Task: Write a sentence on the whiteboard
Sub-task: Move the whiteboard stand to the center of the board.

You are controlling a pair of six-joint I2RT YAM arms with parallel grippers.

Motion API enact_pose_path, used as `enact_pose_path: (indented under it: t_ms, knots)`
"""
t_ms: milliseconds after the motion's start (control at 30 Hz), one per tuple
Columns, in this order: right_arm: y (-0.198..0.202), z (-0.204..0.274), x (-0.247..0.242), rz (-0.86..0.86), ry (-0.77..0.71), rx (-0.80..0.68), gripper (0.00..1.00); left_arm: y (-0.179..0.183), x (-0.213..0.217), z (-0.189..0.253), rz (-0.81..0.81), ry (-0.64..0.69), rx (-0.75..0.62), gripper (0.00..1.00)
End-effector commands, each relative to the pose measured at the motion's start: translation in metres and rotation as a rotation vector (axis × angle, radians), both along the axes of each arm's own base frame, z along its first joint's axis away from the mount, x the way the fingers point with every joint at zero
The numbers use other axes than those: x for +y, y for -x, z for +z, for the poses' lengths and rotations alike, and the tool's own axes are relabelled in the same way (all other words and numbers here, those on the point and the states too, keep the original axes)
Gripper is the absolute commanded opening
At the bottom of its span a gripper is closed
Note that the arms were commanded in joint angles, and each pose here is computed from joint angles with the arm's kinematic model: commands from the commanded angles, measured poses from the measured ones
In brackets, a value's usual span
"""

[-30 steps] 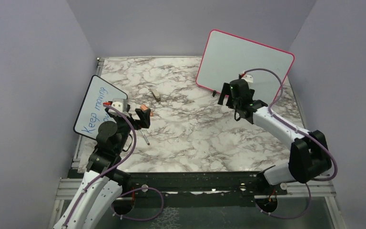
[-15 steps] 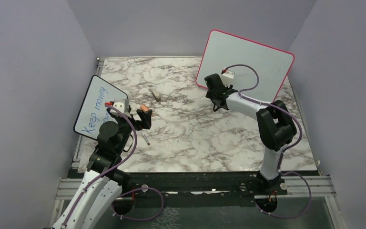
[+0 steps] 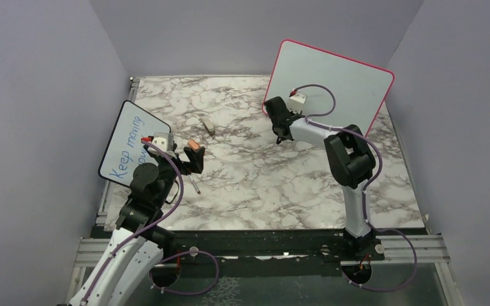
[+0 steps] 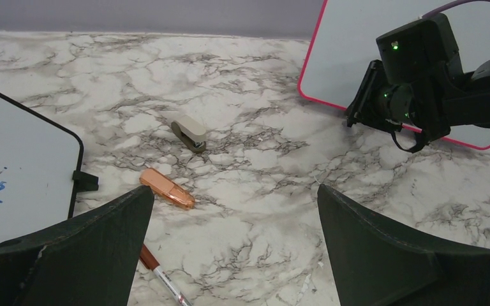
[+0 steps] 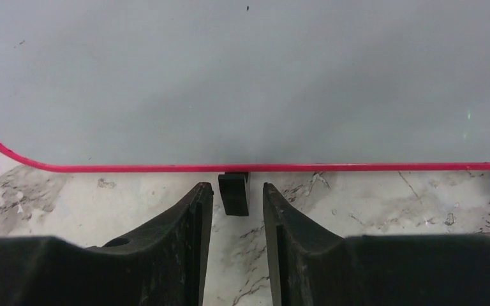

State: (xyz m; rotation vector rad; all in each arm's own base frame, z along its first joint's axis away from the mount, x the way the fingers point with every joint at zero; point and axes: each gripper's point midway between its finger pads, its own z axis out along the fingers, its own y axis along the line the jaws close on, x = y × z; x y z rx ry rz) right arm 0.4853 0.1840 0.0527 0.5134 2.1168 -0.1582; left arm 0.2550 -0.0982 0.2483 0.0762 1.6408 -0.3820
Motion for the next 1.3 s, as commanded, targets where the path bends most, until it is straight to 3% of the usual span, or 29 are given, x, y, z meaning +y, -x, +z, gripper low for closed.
enact_pose_path:
  t_ms: [0,133,267,367,800,1100,1267]
  knots:
    - [-0.007,-0.002,-0.01,-0.062,0.087,-0.016,0.37,0.001,-0.001,0.005,-0.009,-0.006,-0.03,0.98]
    - [-0.013,-0.006,-0.008,-0.053,0.106,-0.014,0.31,0.002,-0.001,0.005,-0.011,-0.009,-0.032,0.98]
    - [-0.013,-0.008,-0.007,-0.032,0.119,0.002,0.1,0.002,0.0,0.006,-0.008,-0.012,-0.038,0.98]
    - [-0.006,-0.012,-0.005,0.002,0.114,0.024,0.01,0.002,-0.001,0.007,-0.009,-0.012,-0.039,0.98]
    - [0.07,-0.019,0.031,0.322,0.064,0.081,0.01,0.002,0.0,0.005,-0.01,-0.024,-0.039,0.98]
    - [0.132,-0.008,0.087,0.579,0.006,0.036,0.0,0.001,0.002,0.002,0.003,-0.035,-0.029,0.98]
    - [0.16,-0.013,0.106,0.641,-0.002,0.057,0.01,0.0,0.014,0.002,0.069,-0.042,-0.026,0.98]
